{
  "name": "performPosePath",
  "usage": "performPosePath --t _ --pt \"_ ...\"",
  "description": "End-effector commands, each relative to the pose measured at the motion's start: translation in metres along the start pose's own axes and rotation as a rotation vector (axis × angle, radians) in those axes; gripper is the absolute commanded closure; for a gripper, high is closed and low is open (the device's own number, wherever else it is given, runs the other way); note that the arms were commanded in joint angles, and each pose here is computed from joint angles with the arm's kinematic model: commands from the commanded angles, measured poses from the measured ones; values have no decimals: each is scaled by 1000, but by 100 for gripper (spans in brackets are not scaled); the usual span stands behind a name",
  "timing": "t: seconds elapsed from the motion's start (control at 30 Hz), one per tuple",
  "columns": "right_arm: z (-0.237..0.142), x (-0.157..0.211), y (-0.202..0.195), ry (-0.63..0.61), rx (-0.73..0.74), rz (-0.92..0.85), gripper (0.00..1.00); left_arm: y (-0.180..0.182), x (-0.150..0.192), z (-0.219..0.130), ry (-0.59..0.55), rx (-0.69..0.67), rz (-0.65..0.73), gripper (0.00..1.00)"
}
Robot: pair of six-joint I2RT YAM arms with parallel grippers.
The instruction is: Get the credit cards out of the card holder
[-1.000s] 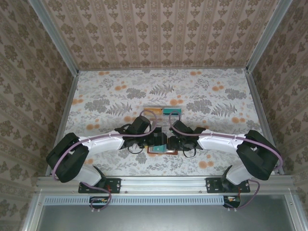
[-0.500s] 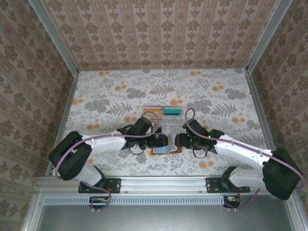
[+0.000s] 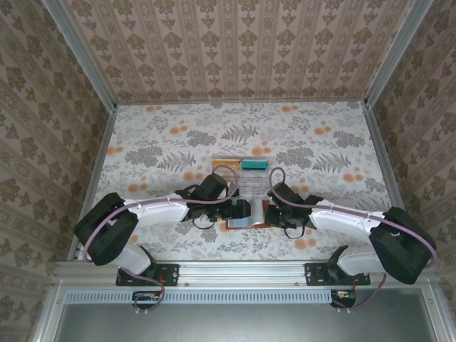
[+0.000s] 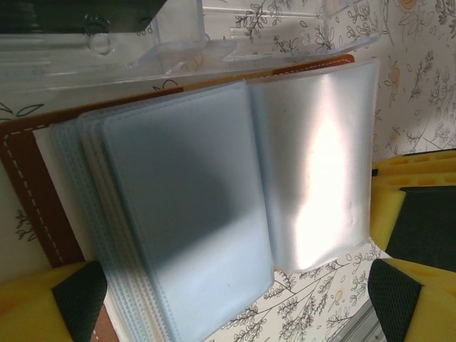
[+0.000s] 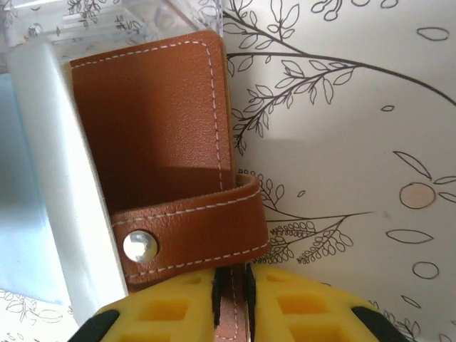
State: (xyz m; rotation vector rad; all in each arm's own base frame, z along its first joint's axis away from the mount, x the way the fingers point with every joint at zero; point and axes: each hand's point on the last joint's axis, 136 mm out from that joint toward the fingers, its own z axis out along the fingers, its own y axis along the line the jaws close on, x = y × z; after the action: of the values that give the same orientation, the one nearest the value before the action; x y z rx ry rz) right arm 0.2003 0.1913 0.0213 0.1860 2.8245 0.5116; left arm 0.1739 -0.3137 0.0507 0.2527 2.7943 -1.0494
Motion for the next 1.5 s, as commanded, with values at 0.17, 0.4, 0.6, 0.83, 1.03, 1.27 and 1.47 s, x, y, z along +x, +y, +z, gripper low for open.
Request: performPosePath --t 0.17,0.4,0.6,0.83,1.03,1.27,1.47 --pt "6 2 6 19 -39 8 79 -13 1 6 19 32 16 2" --pt "5 3 4 20 -26 7 79 -9 -2 -3 -3 -19 21 3" --pt "4 3 1 15 -16 9 82 -4 -10 -28 -60 -112 51 3" --pt "5 3 1 16 -16 11 83 -17 -10 -16 -23 -48 53 3" --pt "5 2 2 15 -18 11 83 -15 -7 -3 2 -26 40 3" --pt "5 4 1 19 -17 12 83 -16 -7 0 3 -15 33 4" --pt "6 5 0 21 -16 16 83 -18 -6 1 10 -9 34 4"
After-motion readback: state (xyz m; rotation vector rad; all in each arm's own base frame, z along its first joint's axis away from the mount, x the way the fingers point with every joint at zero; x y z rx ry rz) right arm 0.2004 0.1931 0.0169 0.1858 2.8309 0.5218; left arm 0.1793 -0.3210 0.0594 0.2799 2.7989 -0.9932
